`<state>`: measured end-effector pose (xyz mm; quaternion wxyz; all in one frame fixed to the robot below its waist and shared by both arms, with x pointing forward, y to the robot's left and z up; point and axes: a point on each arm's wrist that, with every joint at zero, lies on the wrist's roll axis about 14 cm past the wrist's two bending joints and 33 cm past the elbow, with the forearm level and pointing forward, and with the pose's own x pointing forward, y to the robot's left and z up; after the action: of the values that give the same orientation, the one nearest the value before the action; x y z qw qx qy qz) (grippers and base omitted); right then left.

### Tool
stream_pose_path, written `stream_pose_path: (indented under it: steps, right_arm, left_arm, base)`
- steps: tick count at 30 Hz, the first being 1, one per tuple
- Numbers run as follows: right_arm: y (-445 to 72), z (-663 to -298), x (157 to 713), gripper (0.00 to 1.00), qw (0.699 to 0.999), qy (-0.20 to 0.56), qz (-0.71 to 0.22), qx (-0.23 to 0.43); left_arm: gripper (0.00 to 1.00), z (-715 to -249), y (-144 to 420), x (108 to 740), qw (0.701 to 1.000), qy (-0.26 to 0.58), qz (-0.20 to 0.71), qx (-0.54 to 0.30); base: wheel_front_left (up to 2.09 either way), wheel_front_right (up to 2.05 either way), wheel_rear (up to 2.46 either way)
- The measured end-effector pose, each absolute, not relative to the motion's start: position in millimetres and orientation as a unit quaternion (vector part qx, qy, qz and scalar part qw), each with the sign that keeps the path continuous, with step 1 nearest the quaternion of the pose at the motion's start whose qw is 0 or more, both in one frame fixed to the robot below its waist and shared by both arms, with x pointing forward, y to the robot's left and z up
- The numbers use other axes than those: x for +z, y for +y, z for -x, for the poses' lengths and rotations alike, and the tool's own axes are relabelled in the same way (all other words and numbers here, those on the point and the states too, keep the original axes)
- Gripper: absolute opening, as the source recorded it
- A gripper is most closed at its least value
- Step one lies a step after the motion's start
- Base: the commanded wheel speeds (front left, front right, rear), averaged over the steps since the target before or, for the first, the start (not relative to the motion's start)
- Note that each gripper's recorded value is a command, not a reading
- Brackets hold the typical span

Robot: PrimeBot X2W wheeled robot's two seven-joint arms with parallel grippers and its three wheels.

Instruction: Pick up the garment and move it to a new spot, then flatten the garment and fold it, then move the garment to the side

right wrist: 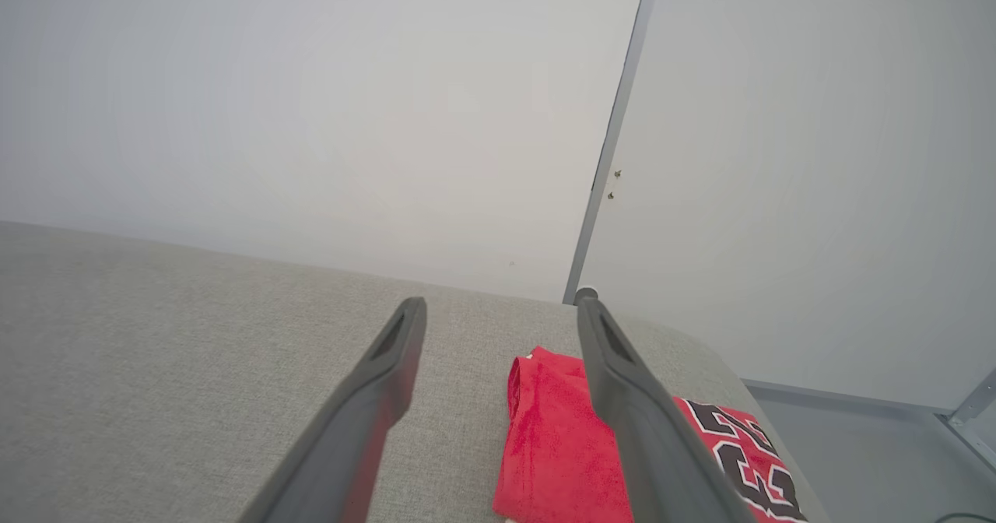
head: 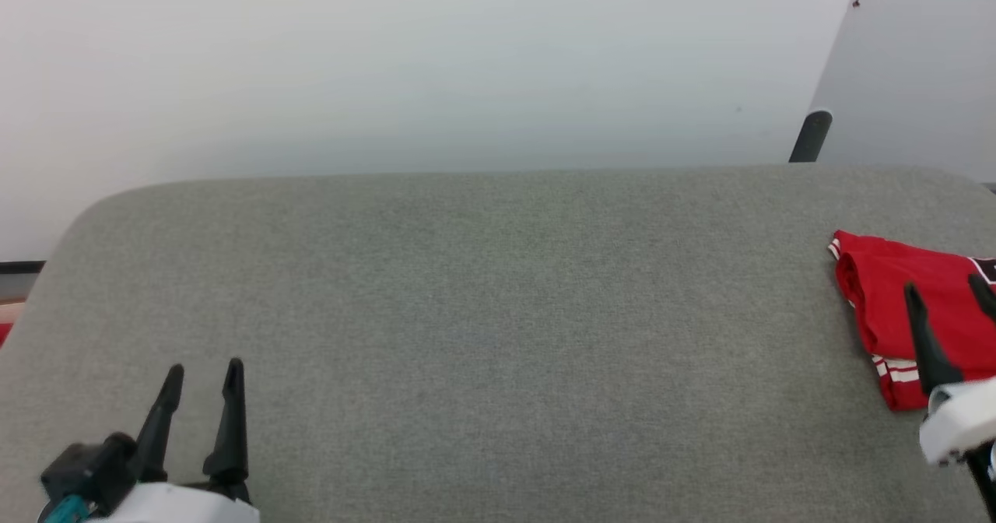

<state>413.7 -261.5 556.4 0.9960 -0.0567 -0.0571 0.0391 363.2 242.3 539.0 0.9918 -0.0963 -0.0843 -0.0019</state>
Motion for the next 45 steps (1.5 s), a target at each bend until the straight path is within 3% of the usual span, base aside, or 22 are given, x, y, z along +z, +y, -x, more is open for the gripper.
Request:
stream_pose_path:
  steps: [19, 45]
  right_arm:
    - [-235, -356, 530, 1.00, 0.999, -0.028, 0.020, 0.027]
    - [-234, -347, 521, 1.00, 1.000, -0.014, 0.013, 0.020]
  left_arm:
    - [1.00, -331, 254, 526, 0.991, -0.071, 0.112, 0.020]
    - [1.00, -331, 251, 525, 0.994, -0.066, 0.086, 0.008]
  base:
    - [0.00, 0.00, 0.00]
    - [0.00, 0.00, 0.00]
